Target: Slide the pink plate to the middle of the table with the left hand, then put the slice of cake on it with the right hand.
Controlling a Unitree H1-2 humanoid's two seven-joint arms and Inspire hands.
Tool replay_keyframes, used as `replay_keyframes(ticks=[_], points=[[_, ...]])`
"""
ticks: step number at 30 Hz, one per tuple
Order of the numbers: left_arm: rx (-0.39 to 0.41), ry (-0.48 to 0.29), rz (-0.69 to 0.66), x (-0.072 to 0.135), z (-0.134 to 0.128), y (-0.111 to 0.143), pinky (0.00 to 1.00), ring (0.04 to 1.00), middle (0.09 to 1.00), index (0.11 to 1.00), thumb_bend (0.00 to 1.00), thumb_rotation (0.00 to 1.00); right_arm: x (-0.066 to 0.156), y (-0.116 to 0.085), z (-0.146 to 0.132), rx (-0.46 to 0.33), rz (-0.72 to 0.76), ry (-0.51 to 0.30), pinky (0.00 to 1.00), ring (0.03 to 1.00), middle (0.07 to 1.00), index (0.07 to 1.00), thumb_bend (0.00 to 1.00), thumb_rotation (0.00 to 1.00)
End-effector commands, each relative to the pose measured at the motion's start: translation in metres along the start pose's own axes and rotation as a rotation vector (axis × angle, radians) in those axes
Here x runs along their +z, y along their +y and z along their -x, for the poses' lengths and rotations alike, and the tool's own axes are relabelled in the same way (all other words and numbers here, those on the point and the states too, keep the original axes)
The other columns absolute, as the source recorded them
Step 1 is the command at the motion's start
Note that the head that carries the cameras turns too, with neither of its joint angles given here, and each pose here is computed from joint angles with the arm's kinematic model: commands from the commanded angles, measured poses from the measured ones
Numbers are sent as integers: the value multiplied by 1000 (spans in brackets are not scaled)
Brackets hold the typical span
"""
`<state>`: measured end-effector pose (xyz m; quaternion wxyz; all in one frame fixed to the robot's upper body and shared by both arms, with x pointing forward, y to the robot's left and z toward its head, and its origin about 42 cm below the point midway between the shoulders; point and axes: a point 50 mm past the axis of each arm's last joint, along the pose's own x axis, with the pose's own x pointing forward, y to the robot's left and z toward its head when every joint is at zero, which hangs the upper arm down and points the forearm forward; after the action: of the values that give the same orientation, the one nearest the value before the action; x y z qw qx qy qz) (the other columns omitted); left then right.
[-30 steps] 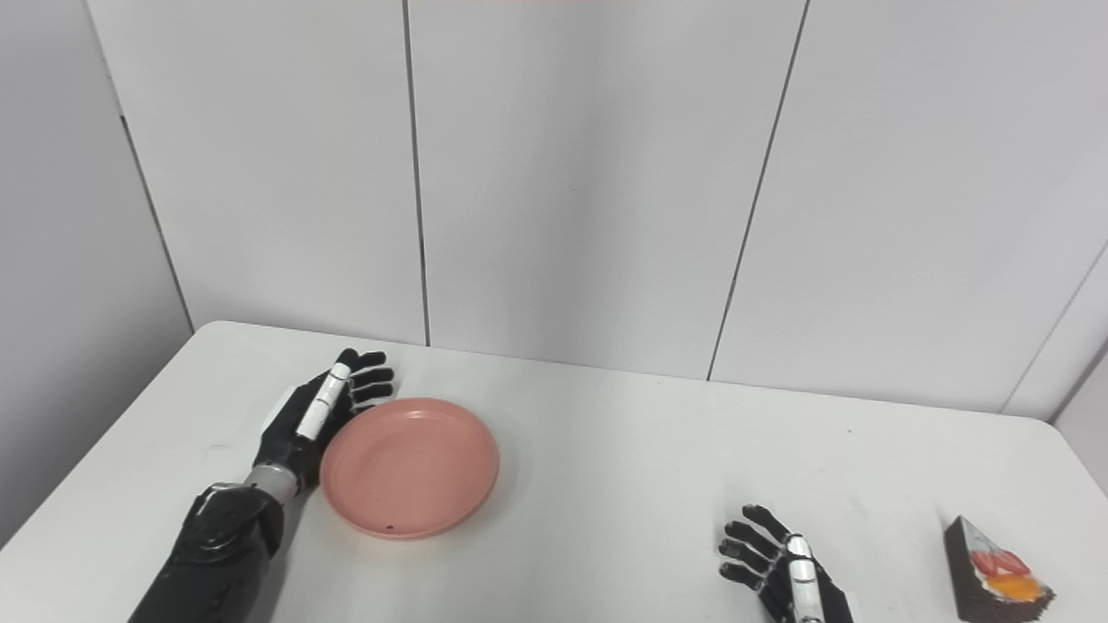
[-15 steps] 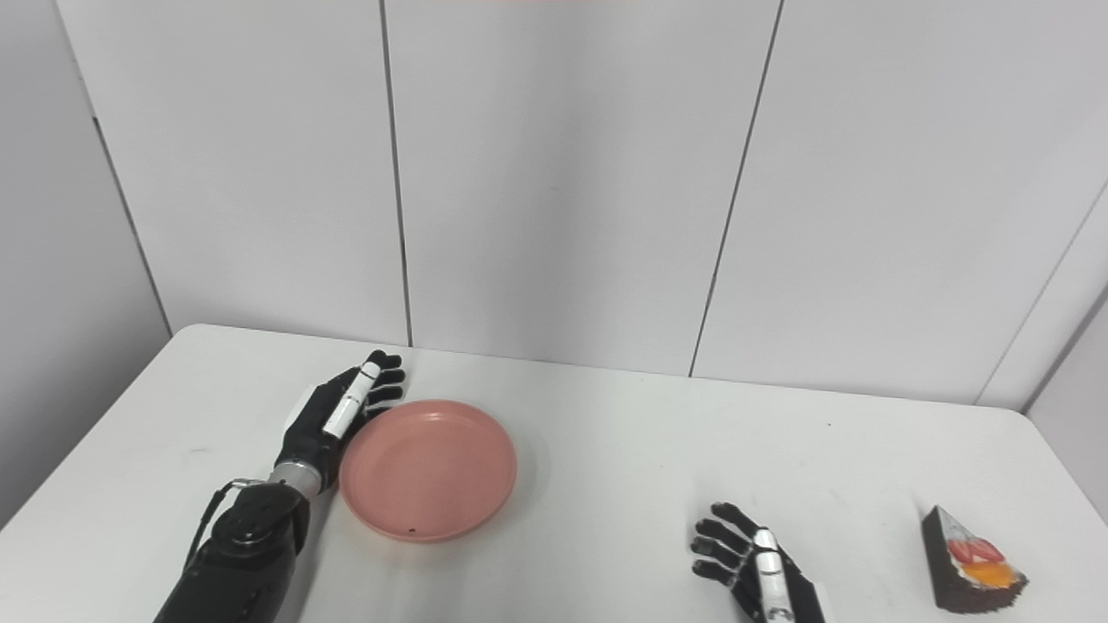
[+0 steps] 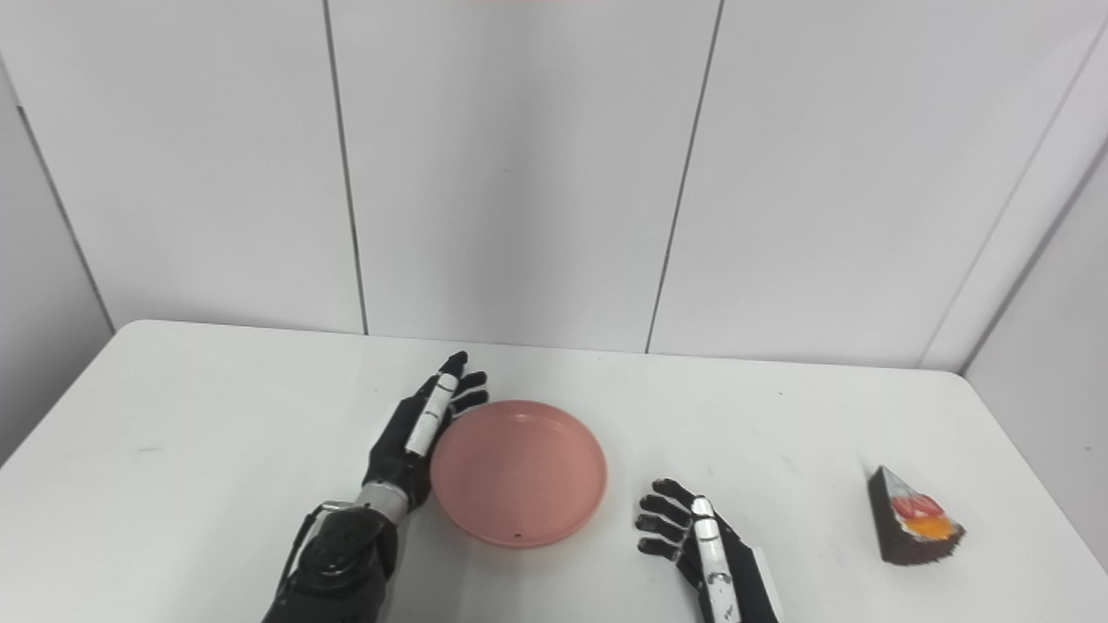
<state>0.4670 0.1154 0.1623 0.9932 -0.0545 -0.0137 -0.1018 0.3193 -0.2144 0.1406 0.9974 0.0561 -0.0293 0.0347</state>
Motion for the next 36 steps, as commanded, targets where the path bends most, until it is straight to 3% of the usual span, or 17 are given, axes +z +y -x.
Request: replay_keyframes(ticks=[1,8,24,28,33,36], points=[[9,23,-10,-7,3,10,771,813,840,910,656,829,-3,2,3,-11,0,31,650,690,713,714,682,922],[-41,36,-5,-3,1,14,776,822,825,859,630,824,-3,14,0,-18,7,36,647,684,699,703,708,913],[-49,67,-10,-10,3,21,778,831,831,870,629,823,-5,21,-1,-12,71,22,637,692,718,734,665,962],[-43,84,4,-14,2,24,776,829,833,874,636,826,-3,19,1,-15,140,-131,634,698,726,755,610,908],[-46,87,19,-16,1,25,786,832,830,881,658,822,11,11,2,-61,196,-274,666,733,769,790,673,918],[-57,91,19,-15,1,24,789,832,831,886,646,821,27,-7,-1,-115,265,-378,674,745,792,803,710,925]])
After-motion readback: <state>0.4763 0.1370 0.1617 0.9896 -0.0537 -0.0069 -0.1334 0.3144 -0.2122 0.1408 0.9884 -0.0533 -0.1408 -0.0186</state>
